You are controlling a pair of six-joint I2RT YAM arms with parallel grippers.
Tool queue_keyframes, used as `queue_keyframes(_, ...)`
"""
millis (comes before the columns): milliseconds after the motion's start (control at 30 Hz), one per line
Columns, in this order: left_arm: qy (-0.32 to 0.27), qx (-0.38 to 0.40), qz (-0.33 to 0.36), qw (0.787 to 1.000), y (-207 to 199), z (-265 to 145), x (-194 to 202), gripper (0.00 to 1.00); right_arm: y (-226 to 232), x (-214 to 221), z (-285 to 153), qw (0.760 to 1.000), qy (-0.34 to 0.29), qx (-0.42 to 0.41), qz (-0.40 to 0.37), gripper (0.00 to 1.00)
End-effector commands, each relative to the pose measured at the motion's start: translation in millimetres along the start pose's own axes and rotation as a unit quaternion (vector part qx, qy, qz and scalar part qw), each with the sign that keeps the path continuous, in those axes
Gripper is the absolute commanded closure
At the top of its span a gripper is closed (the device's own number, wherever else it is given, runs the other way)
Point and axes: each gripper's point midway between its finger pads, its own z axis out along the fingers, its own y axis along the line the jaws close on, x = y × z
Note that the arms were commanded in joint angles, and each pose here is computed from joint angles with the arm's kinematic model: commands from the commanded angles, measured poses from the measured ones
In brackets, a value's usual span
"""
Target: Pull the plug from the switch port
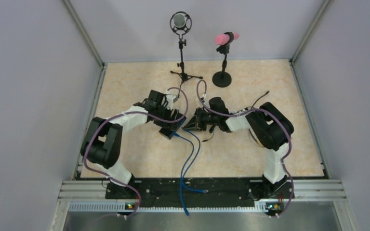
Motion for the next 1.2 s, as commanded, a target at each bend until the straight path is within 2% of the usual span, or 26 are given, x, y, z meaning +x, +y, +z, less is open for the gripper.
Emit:
queue_keyframes(0,0.003,-0.1,-0.006,0.995,46.9,-3.3,0.5,1.0,32.4,-6.3,-16.5,0.999,-0.009,-0.025,-0.035,1.0)
queue_keyframes(100,0.001,-0.107,-0.023,0.994,48.6,-3.6,0.4,1.0,42.1,-6.8,-18.7,0.998,-0.007,-0.04,-0.041,1.0)
queue_keyframes(233,-0.002,-0.079,-0.014,0.997,39.9,-2.3,-0.9,1.0,47.8,-12.8,-17.8,0.998,-0.015,-0.044,-0.04,1.0)
queue_keyframes(433,-0.006,-0.086,-0.021,0.996,40.9,-4.1,0.9,1.0,32.2,-27.4,-21.5,0.997,-0.051,0.02,-0.057,1.0)
queue_keyframes(600,-0.022,-0.092,-0.023,0.995,41.3,-7.9,-3.4,1.0,35.7,-61.4,-37.6,0.99,-0.086,0.059,-0.093,1.0)
queue_keyframes(700,-0.016,-0.1,-0.026,0.994,44.5,-7.7,-3.9,1.0,55.8,-80.9,-49.6,0.987,-0.101,0.052,-0.115,1.0)
queue_keyframes(867,-0.022,-0.123,-0.036,0.992,51.3,-12.1,-4.9,1.0,84.0,-110.7,-75.1,0.971,-0.155,0.083,-0.161,1.0)
queue_keyframes(1167,-0.031,-0.127,-0.035,0.991,50.9,-19.2,-5.4,1.0,104.8,-158.6,-124.1,0.938,-0.241,0.146,-0.2,1.0)
